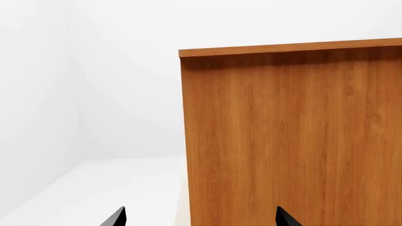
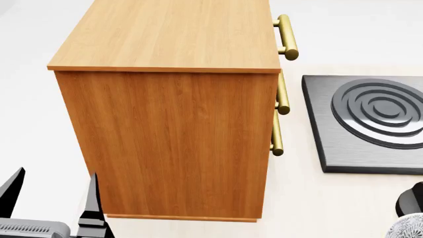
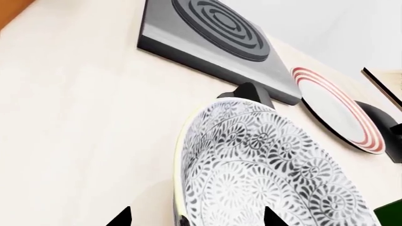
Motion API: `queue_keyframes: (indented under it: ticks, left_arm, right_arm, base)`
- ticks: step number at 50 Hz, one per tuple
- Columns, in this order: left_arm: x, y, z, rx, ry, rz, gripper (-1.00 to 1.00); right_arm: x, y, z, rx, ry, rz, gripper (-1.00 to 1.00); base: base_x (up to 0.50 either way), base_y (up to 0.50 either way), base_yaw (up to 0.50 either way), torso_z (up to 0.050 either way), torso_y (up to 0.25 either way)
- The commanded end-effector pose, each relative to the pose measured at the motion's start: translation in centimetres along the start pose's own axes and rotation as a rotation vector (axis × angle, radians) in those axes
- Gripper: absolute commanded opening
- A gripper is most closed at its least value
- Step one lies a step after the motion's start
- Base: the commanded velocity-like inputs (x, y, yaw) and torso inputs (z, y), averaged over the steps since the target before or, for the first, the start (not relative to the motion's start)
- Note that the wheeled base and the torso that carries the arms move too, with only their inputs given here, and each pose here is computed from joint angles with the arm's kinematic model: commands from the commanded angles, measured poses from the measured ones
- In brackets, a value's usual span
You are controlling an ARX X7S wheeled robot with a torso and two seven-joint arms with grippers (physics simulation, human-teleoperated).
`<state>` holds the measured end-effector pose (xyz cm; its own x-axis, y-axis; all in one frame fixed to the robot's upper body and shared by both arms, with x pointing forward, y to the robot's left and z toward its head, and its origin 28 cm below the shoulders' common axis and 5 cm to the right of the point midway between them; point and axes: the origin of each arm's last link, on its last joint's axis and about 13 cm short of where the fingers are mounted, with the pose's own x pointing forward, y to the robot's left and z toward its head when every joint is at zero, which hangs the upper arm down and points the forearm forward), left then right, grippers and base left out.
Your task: Put the bowl on the top of the cabinet.
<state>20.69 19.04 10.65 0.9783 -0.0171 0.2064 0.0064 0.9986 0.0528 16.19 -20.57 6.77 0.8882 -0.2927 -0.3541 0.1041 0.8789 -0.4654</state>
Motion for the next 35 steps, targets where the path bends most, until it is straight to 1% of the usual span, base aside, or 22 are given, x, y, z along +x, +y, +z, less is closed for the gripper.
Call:
queue_keyframes:
  ticks: [1, 20, 21, 35]
  left_arm:
    - [-0.02, -0.04, 0.02, 0.001, 0.0, -0.001, 1.0]
    - [0.02, 0.0, 0.01, -0.001, -0.001, 0.001, 1.0]
    - [0.02, 0.0, 0.05, -0.001, -0.001, 0.001, 1.0]
    - [0.0, 0.05, 0.02, -0.003, 0.0, 0.004, 1.0]
  right_arm:
    - [0.09, 0.2, -0.17, 0.009, 0.011, 0.012, 1.0]
    - [0.27, 0.28, -0.36, 0.01, 0.015, 0.01, 1.0]
    - [0.26, 0.26, -0.33, 0.01, 0.01, 0.004, -1.0]
    - [-0.06, 0.23, 0.0, 0.007, -0.017, 0.009, -1.0]
  base:
    - [0.0, 0.0, 0.0, 0.0, 0.0]
    - [0.0, 0.0, 0.0, 0.0, 0.0]
    - [0.0, 0.0, 0.0, 0.0, 0.0]
    - [0.0, 0.0, 0.0, 0.0, 0.0]
